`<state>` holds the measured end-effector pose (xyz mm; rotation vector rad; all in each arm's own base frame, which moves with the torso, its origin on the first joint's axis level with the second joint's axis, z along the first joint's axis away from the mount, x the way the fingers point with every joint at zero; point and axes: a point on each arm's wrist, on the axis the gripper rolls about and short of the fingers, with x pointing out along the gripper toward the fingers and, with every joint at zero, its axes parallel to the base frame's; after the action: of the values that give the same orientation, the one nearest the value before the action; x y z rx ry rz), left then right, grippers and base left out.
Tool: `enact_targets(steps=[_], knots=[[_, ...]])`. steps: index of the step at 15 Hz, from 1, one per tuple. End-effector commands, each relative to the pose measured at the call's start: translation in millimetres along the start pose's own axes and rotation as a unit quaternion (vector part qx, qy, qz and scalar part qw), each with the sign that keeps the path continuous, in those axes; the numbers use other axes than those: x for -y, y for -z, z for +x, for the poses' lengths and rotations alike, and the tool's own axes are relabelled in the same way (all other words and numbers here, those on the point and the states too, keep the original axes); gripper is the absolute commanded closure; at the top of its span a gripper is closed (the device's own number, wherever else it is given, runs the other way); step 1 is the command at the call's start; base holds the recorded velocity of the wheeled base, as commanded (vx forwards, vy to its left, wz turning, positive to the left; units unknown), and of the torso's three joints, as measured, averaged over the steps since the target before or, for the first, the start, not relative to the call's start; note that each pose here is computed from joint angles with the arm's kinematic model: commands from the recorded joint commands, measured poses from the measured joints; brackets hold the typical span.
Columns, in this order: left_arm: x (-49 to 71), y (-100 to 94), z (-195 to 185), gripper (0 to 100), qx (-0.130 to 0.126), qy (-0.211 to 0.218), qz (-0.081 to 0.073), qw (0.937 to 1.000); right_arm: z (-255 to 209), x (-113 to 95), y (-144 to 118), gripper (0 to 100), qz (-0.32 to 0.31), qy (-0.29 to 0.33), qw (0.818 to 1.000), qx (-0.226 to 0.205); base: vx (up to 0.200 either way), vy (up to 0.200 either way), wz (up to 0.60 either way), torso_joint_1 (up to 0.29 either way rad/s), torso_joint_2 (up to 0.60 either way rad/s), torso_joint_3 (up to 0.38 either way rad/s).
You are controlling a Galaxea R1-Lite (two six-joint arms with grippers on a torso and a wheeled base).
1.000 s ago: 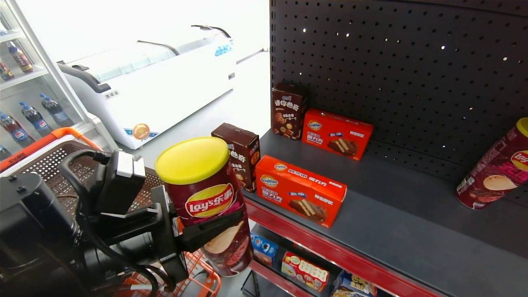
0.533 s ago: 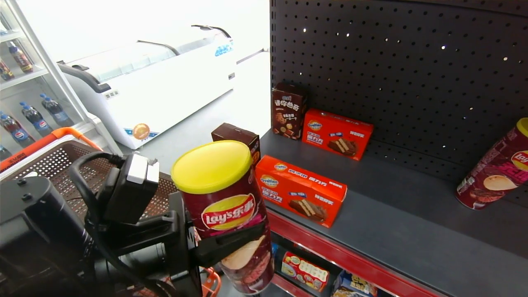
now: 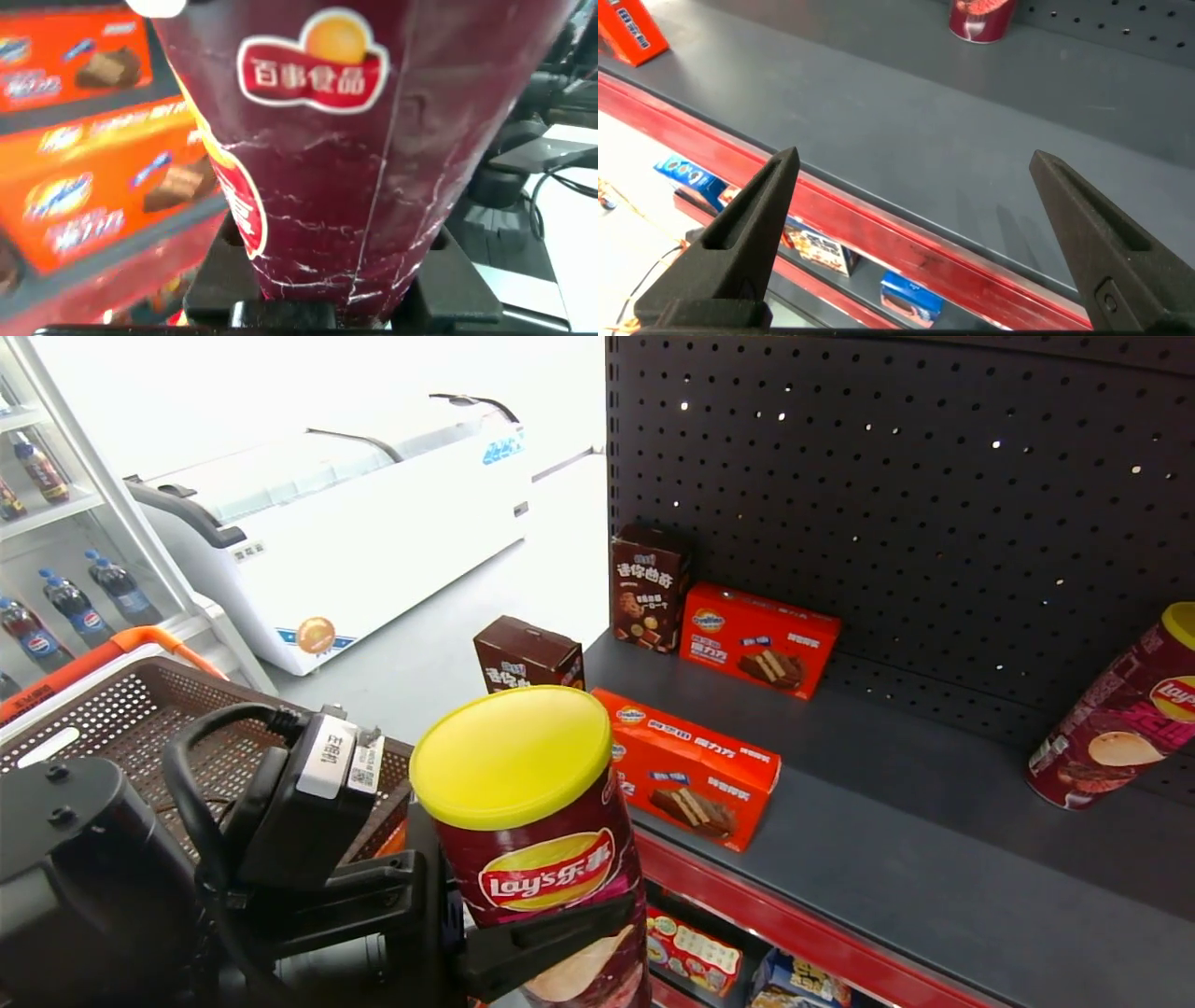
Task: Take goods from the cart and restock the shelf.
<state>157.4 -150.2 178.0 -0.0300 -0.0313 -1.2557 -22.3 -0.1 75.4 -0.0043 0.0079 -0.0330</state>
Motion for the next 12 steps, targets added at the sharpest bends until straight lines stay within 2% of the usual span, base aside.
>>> enact_targets(steps=[1, 11, 12], knots=[[-0.1, -1.2, 1.1, 100, 0.003, 0.001, 0.002, 1.0, 0.1, 0.0, -0.1, 0, 0.0, 0.0, 1.0, -0.001, 0.0, 0.0, -0.6, -0.007, -0.01, 0.007], [0.3, 0.9, 5.1, 100, 0.0, 0.01, 0.0, 0.9999, 0.1, 0.0, -0.1, 0, 0.0, 0.0, 1.0, -0.001, 0.0, 0.0, -0.6, 0.004, 0.0, 0.003], [0.3, 1.1, 5.1, 100, -0.001, 0.01, 0.001, 0.9999, 0.0, 0.0, 0.0, 0, 0.0, 0.0, 1.0, 0.0, 0.0, 0.0, 0.0, 0.0, 0.0, 0.0]])
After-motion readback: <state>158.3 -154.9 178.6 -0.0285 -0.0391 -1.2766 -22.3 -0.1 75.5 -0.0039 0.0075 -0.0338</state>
